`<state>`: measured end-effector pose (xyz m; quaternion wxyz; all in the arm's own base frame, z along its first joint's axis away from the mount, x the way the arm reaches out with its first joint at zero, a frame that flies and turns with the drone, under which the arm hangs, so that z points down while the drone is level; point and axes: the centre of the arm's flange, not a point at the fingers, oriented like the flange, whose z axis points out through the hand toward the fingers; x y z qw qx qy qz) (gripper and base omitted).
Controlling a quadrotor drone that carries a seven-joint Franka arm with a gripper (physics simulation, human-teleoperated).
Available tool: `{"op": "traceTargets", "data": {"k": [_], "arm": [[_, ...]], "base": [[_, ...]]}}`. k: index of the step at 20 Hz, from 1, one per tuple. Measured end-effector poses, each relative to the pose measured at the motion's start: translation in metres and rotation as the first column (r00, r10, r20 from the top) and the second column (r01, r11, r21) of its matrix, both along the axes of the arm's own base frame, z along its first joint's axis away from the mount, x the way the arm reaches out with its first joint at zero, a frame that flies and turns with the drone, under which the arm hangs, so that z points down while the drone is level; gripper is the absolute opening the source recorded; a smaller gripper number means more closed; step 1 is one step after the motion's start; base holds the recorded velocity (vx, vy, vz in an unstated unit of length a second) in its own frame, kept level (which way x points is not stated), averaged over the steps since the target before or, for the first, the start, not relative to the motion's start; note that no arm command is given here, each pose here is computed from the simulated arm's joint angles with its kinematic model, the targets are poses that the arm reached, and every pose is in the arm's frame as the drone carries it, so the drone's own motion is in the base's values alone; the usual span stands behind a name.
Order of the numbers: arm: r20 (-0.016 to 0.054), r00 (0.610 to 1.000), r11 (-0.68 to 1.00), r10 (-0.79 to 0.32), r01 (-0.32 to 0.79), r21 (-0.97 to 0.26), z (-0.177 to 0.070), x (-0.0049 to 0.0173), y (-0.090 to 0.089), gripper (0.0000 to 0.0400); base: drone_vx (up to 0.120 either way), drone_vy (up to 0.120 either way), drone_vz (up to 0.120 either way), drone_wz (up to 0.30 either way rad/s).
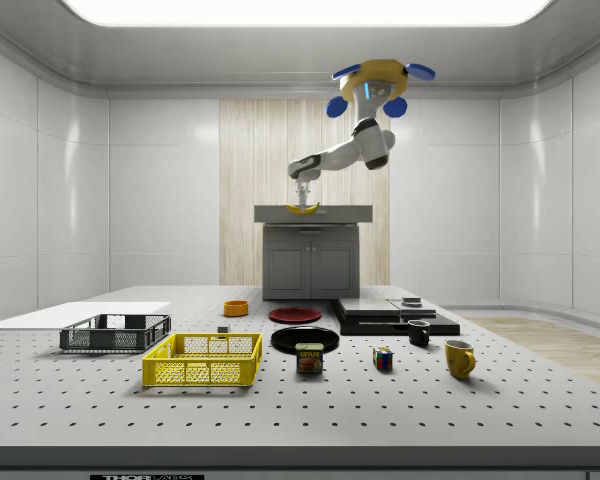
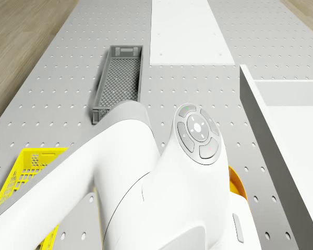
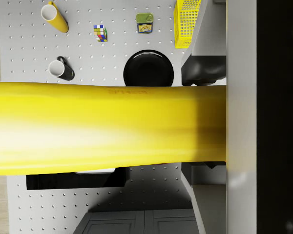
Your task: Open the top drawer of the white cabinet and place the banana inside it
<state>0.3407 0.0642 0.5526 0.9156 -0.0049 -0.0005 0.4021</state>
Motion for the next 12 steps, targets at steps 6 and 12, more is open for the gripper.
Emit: {"op": "traceTargets", "data": {"k": [6,12], "arm": [[0.0000,1.000,1.000,0.000,0.000,0.000,0.0000,0.0000,0.0000,0.0201],[0.0000,1.000,1.000,0.000,0.000,0.000,0.0000,0.0000,0.0000,0.0201]], "base": [[-0.120,-0.060,0.120,0.000],[-0.120,-0.120,0.120,0.000]]}}
